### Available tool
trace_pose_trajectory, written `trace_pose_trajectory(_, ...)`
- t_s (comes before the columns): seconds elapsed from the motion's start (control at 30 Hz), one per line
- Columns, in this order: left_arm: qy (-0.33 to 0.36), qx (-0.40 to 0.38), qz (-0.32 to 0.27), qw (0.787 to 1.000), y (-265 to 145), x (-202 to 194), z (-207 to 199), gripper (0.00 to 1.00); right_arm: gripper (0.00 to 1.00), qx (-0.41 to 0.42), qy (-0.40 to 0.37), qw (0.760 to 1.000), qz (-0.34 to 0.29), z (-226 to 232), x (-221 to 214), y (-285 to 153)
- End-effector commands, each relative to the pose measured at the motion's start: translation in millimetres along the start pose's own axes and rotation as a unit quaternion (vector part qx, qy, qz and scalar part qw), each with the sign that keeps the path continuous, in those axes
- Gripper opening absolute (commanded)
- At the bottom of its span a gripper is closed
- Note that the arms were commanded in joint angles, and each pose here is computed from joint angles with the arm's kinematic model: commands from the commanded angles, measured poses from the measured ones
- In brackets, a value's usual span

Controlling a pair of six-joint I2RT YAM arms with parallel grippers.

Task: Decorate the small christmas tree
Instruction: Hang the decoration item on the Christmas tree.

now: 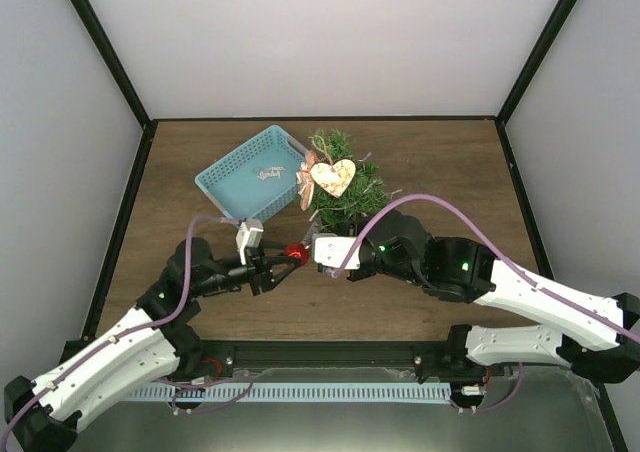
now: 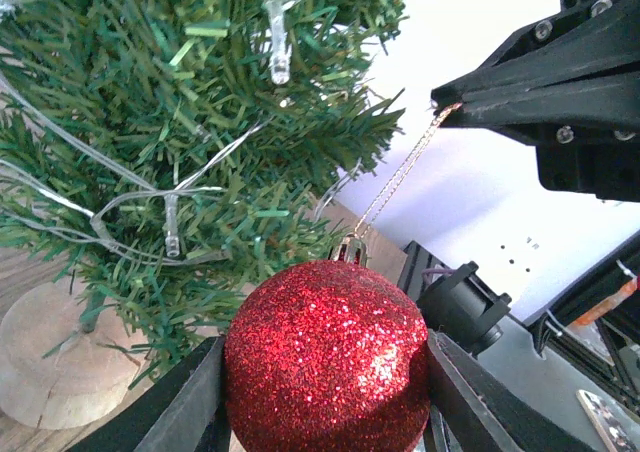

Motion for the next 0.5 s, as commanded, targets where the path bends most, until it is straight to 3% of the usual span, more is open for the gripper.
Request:
trace_pose_trajectory(0.0,0.022,-0.033,-0.020,0.999,-5,12,-16,0.38,0.01,0.004,0.006,0.999,-0.037,-6,10,-12)
trace_pose_trajectory(0.47,0.034,0.001,-0.013,0.999,-1,12,-7,0.38,0.01,0.010,-0.029,0.999,0.025,-2,1,12)
Point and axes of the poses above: each gripper's point midway between its finger pads, its own y axis out along the fingers, its own z axis along the line the jaws close on, x = y × z, the point moved 5 cm from there along -y, back along the fingers, and after that the axes turned 4 degrees about -y, right-handed, at the moved point
